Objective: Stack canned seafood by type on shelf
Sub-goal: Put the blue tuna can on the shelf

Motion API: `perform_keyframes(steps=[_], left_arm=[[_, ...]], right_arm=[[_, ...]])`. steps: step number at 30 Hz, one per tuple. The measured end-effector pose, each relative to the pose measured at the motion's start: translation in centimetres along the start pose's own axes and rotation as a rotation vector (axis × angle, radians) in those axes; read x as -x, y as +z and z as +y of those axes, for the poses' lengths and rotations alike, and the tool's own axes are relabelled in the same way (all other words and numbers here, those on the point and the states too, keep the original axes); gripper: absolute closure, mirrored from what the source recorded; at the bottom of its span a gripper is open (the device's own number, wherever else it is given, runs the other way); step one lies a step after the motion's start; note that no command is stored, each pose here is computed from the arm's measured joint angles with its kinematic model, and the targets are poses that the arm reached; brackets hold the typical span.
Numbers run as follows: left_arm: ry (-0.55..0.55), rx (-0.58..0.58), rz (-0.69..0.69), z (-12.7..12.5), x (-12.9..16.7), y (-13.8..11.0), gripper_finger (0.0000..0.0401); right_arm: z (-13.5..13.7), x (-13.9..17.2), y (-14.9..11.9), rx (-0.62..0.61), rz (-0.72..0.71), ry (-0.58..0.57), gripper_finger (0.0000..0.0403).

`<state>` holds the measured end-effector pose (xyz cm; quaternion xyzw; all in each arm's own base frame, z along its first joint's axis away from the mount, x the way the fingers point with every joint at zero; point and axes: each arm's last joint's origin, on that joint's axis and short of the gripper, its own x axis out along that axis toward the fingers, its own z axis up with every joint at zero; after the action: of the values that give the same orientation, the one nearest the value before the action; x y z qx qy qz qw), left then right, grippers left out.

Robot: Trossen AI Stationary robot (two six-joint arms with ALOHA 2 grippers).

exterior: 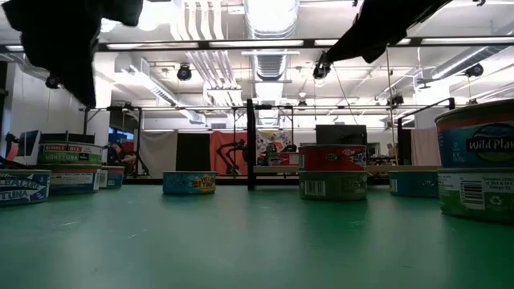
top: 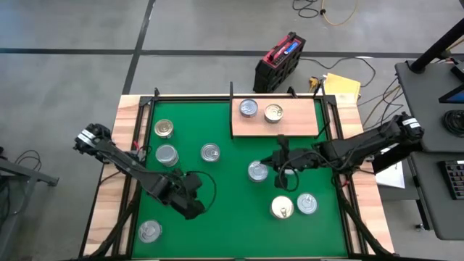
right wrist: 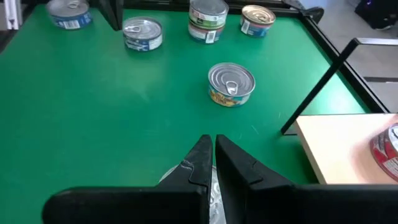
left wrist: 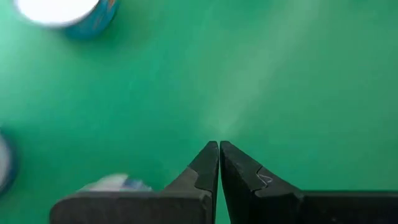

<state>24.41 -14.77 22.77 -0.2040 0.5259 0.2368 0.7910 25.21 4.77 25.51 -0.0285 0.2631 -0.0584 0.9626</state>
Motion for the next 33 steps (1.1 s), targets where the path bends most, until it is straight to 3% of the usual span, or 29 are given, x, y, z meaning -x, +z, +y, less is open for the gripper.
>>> perform_keyframes(steps=[9, 16, 33], left_arm=[[0.185, 0.0, 0.186, -1.1, -0.6, -0.5, 0.0401], [0.212, -0.125, 0.313, -0.6, -1.7, -2.8, 0.0401], [0.197, -0.411, 0.306, 3.9, -3.4, -5.9, 0.0401]], right_arm=[[-0.1, -0.2, -0.2, 0.0, 0.011, -0.005, 0.039], [-0.1, -0.4, -1.0, -0.019, 0.035, -0.008, 0.039], [-0.2, -0.4, -0.9, -0.059, 0.013, -0.058, 0.039]])
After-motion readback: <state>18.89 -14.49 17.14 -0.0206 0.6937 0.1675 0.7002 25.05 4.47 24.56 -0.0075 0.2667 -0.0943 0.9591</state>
